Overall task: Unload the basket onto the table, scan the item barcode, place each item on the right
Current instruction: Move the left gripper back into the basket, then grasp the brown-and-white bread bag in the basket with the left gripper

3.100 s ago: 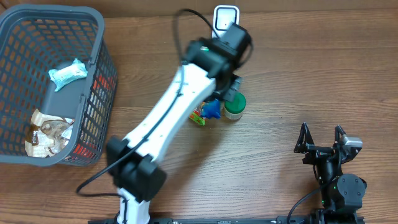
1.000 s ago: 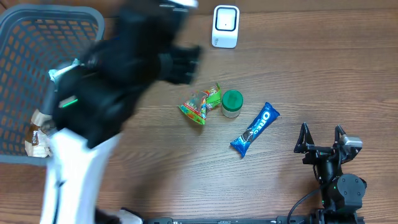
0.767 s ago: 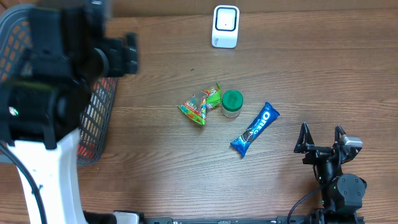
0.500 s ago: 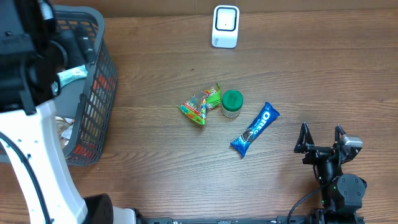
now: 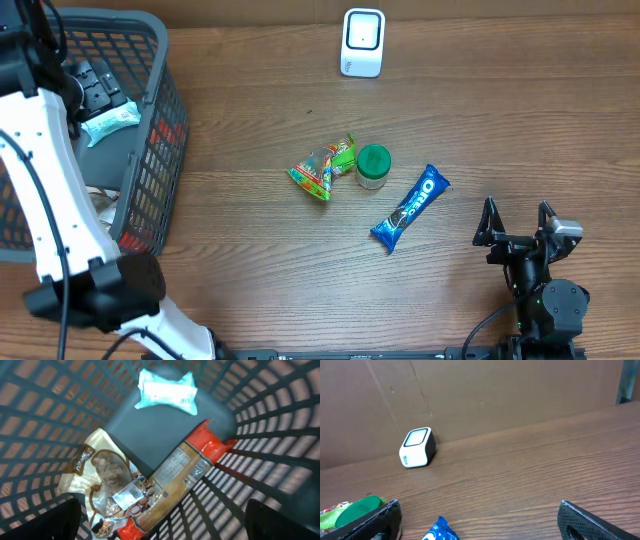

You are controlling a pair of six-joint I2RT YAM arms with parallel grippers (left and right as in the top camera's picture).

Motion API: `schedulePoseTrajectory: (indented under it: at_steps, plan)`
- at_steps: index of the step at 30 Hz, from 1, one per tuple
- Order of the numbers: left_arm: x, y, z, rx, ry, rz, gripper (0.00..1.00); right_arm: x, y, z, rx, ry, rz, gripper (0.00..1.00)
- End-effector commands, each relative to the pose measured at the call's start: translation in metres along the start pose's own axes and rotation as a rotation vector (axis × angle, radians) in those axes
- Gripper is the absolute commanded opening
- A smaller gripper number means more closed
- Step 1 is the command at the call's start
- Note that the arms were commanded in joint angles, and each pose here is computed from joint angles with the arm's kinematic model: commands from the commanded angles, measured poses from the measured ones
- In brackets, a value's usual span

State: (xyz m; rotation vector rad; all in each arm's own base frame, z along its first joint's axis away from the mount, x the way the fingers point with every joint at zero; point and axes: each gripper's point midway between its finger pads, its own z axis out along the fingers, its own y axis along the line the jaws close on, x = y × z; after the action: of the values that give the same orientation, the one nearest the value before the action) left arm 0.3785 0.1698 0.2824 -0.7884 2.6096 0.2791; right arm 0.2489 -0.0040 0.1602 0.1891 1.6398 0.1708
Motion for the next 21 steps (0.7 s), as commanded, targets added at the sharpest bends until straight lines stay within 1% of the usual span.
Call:
schedulePoseTrajectory:
  at_steps: [1, 7, 11, 16, 21]
  plan:
    - [0.0, 0.007, 0.023, -0.024, 0.05, 0.008, 0.96, 0.003, 0.0, 0.001, -0.005, 0.005, 0.004, 1.0]
    - [0.005, 0.008, 0.058, 0.027, 0.144, 0.028, 0.95, 0.003, 0.0, 0.001, -0.004, 0.005, 0.004, 1.0]
    - [0.014, 0.017, 0.075, 0.012, 0.211, 0.001, 0.95, 0.003, 0.0, 0.001, -0.005, 0.005, 0.004, 1.0]
    - [0.042, 0.037, 0.087, -0.064, 0.356, -0.173, 0.93, 0.003, 0.0, 0.001, -0.004, 0.005, 0.004, 1.0]
    - [0.06, 0.052, 0.101, -0.097, 0.435, -0.245, 0.93, 0.003, 0.0, 0.001, -0.005, 0.004, 0.004, 1.0]
